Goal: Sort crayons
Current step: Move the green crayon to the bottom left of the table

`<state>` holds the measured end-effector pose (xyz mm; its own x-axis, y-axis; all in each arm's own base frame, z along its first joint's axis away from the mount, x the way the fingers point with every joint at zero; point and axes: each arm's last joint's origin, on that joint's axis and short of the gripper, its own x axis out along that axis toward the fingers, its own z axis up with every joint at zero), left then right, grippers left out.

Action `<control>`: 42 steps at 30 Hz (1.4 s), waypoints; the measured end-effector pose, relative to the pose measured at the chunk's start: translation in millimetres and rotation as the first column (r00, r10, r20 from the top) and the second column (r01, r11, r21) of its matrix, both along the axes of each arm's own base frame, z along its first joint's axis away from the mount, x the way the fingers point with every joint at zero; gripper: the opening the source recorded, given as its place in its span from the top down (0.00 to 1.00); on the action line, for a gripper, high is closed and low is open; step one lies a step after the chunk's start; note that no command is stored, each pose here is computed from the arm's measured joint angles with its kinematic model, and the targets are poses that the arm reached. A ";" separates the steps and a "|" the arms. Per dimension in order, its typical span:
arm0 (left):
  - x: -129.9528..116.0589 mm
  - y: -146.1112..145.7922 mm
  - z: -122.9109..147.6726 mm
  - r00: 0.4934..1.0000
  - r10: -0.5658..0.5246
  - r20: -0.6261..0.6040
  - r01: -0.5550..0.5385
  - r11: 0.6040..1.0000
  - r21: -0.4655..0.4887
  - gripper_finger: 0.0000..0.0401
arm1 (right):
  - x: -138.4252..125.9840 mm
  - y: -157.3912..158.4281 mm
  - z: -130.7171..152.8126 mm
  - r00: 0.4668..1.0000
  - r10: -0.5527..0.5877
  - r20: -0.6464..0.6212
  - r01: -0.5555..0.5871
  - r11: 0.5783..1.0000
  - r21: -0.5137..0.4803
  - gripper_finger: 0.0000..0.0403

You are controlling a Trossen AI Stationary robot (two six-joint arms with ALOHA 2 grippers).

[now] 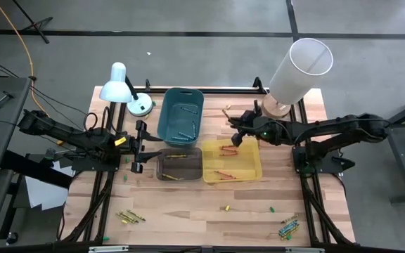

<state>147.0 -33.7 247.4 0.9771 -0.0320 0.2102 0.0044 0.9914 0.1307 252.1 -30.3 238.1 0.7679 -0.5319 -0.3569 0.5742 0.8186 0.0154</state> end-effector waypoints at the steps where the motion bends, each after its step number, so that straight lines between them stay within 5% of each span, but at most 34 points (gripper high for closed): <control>1: 0.0 0.0 0.0 1.000 0.000 0.000 0.000 1.000 0.000 0.51 | 0.0 0.0 0.0 1.000 0.002 0.001 -0.002 1.000 0.001 1.00; 12: 0.0 0.1 0.0 1.000 0.001 0.000 -0.001 1.000 0.000 0.51 | 1.6 0.8 0.8 0.999 0.033 0.019 -0.033 0.999 0.016 1.00; 27: -0.1 1.4 0.5 0.999 0.049 0.005 -0.049 0.999 0.016 0.51 | 64.4 -26.3 -34.5 0.905 0.138 0.402 -0.117 0.990 -0.077 1.00; 42: 0.8 1.0 -4.5 0.998 0.048 -0.045 -0.046 0.998 0.031 0.51 | 62.6 -35.6 -32.6 0.901 0.170 0.400 -0.141 0.985 -0.102 1.00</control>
